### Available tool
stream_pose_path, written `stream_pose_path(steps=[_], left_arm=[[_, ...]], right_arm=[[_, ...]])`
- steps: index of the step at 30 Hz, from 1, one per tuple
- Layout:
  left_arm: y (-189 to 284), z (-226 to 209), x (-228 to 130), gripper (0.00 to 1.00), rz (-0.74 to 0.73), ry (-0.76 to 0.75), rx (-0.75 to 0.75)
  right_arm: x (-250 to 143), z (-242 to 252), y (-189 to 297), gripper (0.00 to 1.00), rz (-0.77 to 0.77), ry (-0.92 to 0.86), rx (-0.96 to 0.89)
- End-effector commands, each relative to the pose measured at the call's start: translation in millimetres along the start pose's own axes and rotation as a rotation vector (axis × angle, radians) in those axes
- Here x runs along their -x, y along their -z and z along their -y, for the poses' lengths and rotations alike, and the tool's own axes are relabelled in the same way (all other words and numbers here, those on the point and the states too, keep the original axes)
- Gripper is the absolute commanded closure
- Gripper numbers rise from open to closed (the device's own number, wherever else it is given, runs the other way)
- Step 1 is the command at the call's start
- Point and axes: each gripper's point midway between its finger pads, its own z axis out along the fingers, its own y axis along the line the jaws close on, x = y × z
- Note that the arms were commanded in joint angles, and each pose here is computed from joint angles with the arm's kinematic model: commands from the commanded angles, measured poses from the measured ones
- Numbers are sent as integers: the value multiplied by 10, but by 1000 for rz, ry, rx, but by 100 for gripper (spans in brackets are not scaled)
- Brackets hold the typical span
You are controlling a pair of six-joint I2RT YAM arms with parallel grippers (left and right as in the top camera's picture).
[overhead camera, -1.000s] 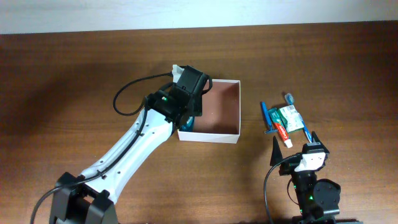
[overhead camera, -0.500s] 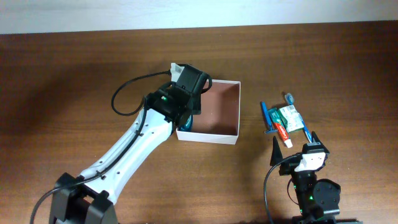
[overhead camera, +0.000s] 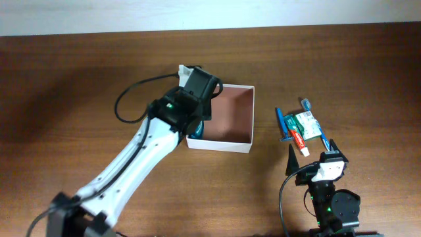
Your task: Pack container
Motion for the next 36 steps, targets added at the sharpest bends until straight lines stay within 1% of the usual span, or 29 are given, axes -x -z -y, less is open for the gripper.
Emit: stream_pose_path(steps=[1, 5, 6, 9, 10, 11, 14, 19, 23, 26, 31, 36], left_arm=[[445, -158, 336, 51, 136, 29, 10], [571, -453, 372, 52, 144, 65, 64], [568, -542, 362, 57, 133, 76, 82], [510, -850, 308, 84, 87, 113, 145], [483, -948, 279, 91, 67, 129, 158], [461, -1019, 255, 94, 50, 144, 161], [382, -1189, 170, 95, -13, 177, 134], [258, -1318, 61, 95, -92, 166, 14], [139, -1346, 1, 95, -106, 143, -77], [38, -1386, -77, 95, -113, 156, -91], [-137, -1307, -242, 99, -136, 159, -145], [-370, -1253, -372, 100, -155, 159, -175]], right_arm=[[-22, -17, 1, 2, -3, -4, 7], [-22, -17, 1, 2, -3, -4, 7], [-22, -17, 1, 2, -3, -4, 7], [-22, -17, 1, 2, -3, -4, 7], [-22, -17, 1, 2, -3, -4, 7], [-22, -17, 1, 2, -3, -4, 7], [-22, -17, 1, 2, -3, -4, 7], [-22, -17, 1, 2, -3, -4, 7], [-22, -17, 1, 2, -3, -4, 7], [-22, -17, 1, 2, -3, -4, 7], [-22, -17, 1, 2, -3, -4, 7], [-22, -17, 1, 2, -3, -4, 7]])
